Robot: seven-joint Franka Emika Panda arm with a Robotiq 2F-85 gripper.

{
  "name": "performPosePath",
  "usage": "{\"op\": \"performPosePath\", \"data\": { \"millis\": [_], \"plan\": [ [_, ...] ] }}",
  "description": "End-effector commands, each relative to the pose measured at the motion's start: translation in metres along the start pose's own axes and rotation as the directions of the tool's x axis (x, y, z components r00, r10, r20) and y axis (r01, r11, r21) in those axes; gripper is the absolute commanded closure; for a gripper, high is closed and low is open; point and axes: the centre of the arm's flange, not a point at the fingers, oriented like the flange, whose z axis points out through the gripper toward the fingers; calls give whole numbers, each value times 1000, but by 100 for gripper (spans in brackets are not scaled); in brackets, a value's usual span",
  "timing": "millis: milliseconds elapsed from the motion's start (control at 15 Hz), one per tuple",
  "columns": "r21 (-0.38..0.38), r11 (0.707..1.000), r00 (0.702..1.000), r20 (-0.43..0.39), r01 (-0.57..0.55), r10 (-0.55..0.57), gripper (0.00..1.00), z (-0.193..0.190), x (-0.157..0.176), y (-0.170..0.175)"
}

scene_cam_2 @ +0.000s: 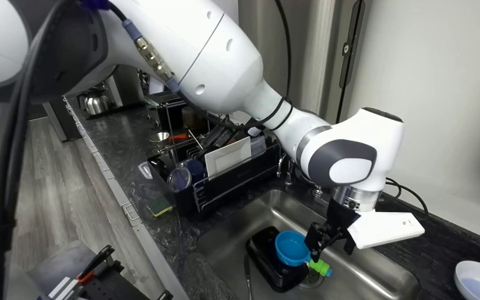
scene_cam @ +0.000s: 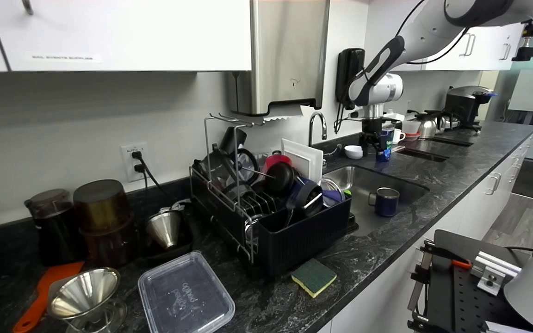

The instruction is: Put the blue pan on the the dish dryer

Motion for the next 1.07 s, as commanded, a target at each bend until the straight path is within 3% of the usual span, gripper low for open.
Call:
{"op": "performPosePath", "data": {
  "millis": [0,333,800,1000],
  "plan": [
    [-86,993,996,-46,77,-81,0,20,-2,-4],
    [-139,984,985,-116,115,-131,0,49,15,-2],
    [-144,972,959,-189,187,-213,0,80,33,0],
    [-134,977,964,-185,166,-189,0,92,38,4]
  ]
}}
